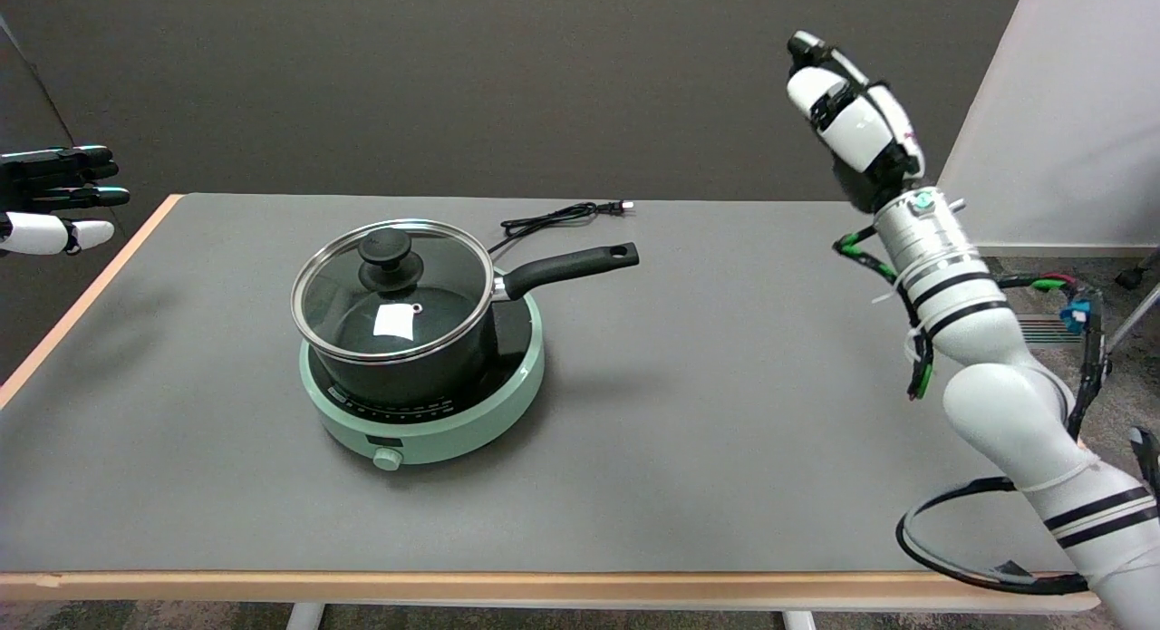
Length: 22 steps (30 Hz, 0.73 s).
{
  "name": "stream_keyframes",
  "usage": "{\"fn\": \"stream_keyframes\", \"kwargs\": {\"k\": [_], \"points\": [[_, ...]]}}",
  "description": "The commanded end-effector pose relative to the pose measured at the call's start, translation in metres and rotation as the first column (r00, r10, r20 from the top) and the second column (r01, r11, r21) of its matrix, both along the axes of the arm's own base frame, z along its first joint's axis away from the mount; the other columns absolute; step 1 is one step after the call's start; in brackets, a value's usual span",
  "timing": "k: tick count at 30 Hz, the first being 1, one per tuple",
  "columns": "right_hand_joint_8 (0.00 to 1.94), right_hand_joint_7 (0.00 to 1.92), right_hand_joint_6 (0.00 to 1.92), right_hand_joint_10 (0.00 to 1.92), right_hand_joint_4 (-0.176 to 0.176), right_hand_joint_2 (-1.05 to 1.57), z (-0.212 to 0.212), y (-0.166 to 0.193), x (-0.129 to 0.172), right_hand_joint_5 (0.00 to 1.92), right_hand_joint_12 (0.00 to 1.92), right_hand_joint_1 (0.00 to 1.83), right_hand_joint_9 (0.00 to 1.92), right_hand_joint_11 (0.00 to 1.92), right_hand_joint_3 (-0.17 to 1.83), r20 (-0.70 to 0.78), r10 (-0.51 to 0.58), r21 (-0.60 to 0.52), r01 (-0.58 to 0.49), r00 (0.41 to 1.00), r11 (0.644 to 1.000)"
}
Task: Place the pot lid onto the soup pot.
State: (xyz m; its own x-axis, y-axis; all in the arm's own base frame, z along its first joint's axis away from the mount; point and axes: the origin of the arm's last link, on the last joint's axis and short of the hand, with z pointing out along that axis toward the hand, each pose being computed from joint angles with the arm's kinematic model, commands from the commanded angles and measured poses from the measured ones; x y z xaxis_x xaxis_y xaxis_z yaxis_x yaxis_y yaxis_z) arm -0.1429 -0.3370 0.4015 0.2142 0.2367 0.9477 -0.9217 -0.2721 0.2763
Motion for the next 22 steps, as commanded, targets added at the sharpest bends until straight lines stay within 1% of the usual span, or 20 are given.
{"fn": "stream_keyframes", "kwargs": {"k": [1,2,3,7,8,9,22], "points": [[0.14,0.10,0.14,0.15,-0.027,0.76,-0.0101,0.0024,-0.0529,0.24,0.22,0.08,0.11,0.05,1.03,0.200,-0.155,0.112,0.135,0.967,0.985],[0.10,0.12,0.20,0.12,-0.030,0.73,-0.0100,0.0027,-0.0534,0.21,0.12,0.30,0.12,0.09,1.08,0.200,-0.156,0.112,0.136,0.967,0.984],[0.14,0.10,0.14,0.15,-0.025,0.76,-0.0101,0.0028,-0.0536,0.25,0.22,0.08,0.11,0.05,1.03,0.202,-0.157,0.112,0.136,0.967,0.984],[0.14,0.11,0.14,0.15,-0.025,0.76,-0.0127,0.0022,-0.0557,0.25,0.22,0.09,0.11,0.06,1.03,0.230,-0.172,0.130,0.145,0.958,0.981],[0.09,0.14,0.24,0.10,-0.029,0.73,-0.0132,0.0021,-0.0558,0.21,0.07,0.41,0.13,0.10,1.10,0.234,-0.175,0.133,0.146,0.957,0.980],[0.08,0.14,0.26,0.09,-0.030,0.72,-0.0126,0.0021,-0.0556,0.20,0.04,0.48,0.13,0.11,1.12,0.237,-0.178,0.135,0.149,0.955,0.980],[0.08,0.14,0.26,0.09,-0.029,0.72,-0.0094,-0.0001,-0.0503,0.22,0.04,0.50,0.13,0.11,1.12,0.234,-0.192,0.141,0.162,0.953,0.977]]}}
